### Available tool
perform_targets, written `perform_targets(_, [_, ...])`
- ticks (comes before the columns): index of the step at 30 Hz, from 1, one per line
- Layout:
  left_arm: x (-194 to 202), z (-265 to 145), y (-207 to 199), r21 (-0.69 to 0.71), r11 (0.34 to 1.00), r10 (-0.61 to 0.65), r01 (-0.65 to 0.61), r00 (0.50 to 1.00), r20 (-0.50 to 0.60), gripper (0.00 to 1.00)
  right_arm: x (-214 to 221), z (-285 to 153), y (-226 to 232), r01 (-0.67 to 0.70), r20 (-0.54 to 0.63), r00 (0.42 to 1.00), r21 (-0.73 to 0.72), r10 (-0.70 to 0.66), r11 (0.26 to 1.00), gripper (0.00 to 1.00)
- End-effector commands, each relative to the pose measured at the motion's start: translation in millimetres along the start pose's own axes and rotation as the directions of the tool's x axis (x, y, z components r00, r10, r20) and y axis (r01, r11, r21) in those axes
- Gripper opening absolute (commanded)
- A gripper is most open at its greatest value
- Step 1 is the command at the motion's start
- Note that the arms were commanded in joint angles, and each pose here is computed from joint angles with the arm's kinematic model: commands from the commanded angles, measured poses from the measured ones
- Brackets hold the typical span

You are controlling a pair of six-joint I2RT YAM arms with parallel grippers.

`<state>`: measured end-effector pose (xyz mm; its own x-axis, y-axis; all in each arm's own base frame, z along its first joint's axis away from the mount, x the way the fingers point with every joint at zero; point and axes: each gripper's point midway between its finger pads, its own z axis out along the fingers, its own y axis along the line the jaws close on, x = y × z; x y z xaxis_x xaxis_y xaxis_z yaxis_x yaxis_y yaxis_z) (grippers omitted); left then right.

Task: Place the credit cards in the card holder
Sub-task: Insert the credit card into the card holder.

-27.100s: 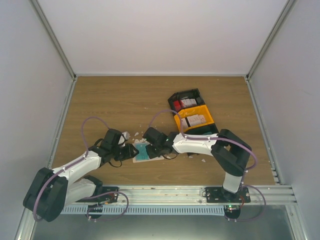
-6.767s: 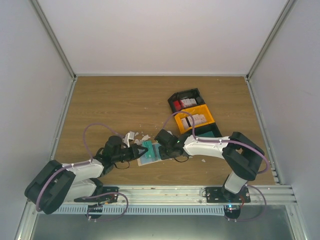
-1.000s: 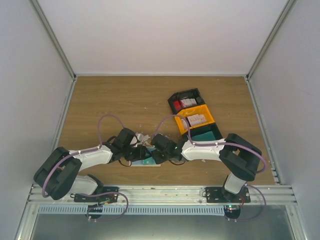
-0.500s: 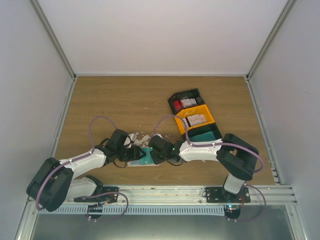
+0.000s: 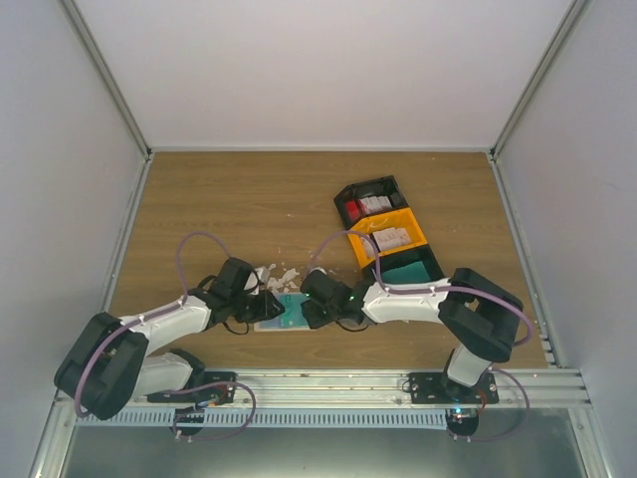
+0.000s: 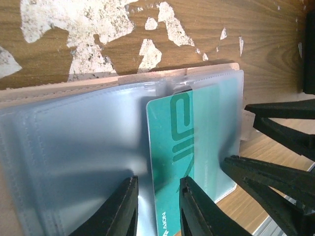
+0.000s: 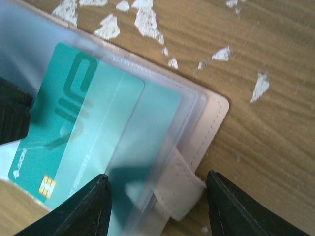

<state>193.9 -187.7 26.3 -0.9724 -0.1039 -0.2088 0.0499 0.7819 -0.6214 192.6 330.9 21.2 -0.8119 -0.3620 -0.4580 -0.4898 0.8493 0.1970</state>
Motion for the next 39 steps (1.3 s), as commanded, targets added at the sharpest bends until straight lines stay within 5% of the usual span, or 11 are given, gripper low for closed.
perform_targets(1, [18,5,14,-0.034,0.999,-0.014,0.011,0.997,-0.07,0.25,37,-1,-6,-0.051,-0.132,0.99,-0.052,0.044,0.997,0.54])
perform_targets(11, [17,9,0,0.022,1.0,0.016,-0.014,0.995,-0.094,0.19,29,-2,10,-0.034,-0.115,0.993,-0.164,0.016,0.986,0.54])
perform_targets(34, [21,20,-41,0.151,0.984,0.12,-0.099,0.984,-0.134,0.18,19,-6,9,-0.049,-0.069,0.997,-0.181,0.037,0.982,0.54])
perform_targets(39, [14,19,-34,0.089,0.99,0.122,-0.113,0.986,-0.11,0.2,13,-12,-3,-0.072,-0.034,0.997,-0.117,0.068,0.991,0.53])
